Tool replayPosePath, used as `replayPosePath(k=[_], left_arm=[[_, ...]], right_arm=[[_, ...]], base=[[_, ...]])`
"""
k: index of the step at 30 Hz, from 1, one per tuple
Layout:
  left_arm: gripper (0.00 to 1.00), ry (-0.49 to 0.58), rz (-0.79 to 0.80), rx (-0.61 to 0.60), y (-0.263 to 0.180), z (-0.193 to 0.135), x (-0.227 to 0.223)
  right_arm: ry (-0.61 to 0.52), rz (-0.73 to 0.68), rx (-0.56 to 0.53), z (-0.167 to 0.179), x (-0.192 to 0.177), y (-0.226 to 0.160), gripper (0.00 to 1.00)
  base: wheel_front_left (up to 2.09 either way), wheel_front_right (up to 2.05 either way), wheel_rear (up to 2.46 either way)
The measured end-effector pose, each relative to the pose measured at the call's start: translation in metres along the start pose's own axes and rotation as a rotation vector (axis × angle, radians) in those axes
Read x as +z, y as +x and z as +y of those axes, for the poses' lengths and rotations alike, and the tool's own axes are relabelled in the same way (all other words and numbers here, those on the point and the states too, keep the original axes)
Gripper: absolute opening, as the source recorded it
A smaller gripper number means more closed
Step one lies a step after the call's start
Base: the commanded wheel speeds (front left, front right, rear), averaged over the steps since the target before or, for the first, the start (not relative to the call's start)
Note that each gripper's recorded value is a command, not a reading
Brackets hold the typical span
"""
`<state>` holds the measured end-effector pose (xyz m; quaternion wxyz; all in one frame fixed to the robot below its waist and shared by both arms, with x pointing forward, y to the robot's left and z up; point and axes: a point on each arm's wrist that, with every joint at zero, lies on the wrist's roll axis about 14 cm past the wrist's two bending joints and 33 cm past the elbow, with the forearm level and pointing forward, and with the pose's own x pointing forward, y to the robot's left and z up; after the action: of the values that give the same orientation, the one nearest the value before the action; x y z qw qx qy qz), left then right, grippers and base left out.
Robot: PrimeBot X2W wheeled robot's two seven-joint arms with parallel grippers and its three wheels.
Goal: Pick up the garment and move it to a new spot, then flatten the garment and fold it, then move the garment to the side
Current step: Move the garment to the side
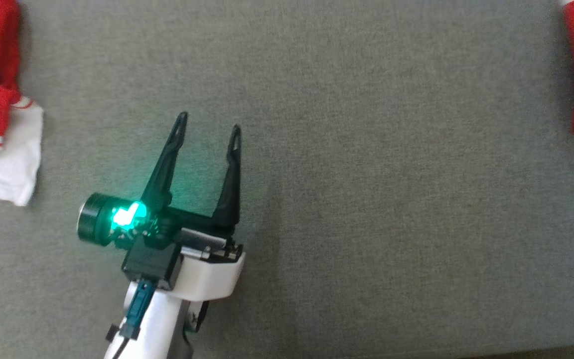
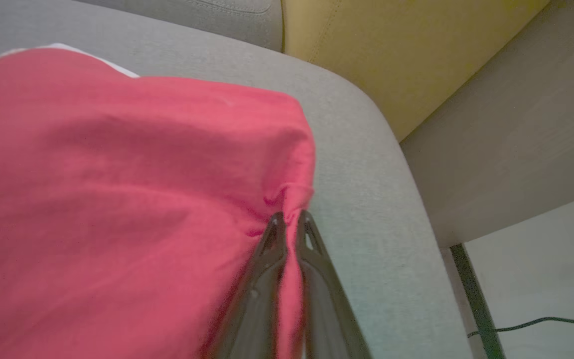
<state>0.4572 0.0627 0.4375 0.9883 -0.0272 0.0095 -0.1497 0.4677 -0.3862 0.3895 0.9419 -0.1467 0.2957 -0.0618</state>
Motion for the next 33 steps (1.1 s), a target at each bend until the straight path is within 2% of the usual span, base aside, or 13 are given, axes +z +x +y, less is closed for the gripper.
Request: replayPosePath(k=[5, 8, 9, 10, 15, 17, 19, 21, 28, 33], left_arm=[[1.00, -0.021, 0.024, -0.042, 0.015, -0.008, -0.020], [1.00, -0.022, 0.039, -0.037, 0.020, -0.004, -0.029], [1.00, -0.020, 0.041, -0.033, 0.020, -0.003, -0.030], [1.00, -0.018, 0.042, -0.034, 0.021, -0.001, -0.031], [1.00, -0.015, 0.040, -0.016, 0.016, 0.005, -0.025], [1.00, -0.005, 0.026, -0.007, 0.014, 0.007, -0.017], [1.00, 0.001, 0.010, 0.010, 0.011, 0.010, -0.008], [1.00, 0.010, 0.000, 0.026, 0.004, 0.012, 0.000], [1.00, 0.027, -0.015, 0.090, -0.029, 0.020, 0.023], [1.00, 0.032, -0.047, 0.182, -0.057, 0.035, 0.043]], right_arm=[[-0.070, 0.048, -0.131, -0.049, -0.006, 0.001, 0.00], [-0.122, 0.060, -0.188, -0.067, -0.008, -0.002, 0.00], [-0.141, 0.060, -0.203, -0.071, -0.007, -0.002, 0.31], [-0.161, 0.057, -0.225, -0.075, -0.006, -0.003, 1.00], [-0.221, -0.045, -0.296, -0.075, 0.018, -0.008, 1.00], [-0.208, -0.091, -0.295, -0.064, 0.023, -0.011, 1.00], [-0.148, -0.117, -0.272, -0.046, 0.021, -0.012, 1.00], [-0.085, -0.135, -0.221, -0.019, 0.016, -0.011, 1.00], [0.028, -0.196, -0.004, 0.071, 0.012, -0.014, 1.00], [0.143, -0.292, 0.156, 0.138, 0.025, -0.031, 1.00]], base=[[0.00, 0.00, 0.00], [0.00, 0.00, 0.00], [0.00, 0.00, 0.00], [0.00, 0.00, 0.00], [0.00, 0.00, 0.00], [0.00, 0.00, 0.00], [0.00, 0.00, 0.00], [0.00, 0.00, 0.00], [0.00, 0.00, 0.00], [0.00, 0.00, 0.00]])
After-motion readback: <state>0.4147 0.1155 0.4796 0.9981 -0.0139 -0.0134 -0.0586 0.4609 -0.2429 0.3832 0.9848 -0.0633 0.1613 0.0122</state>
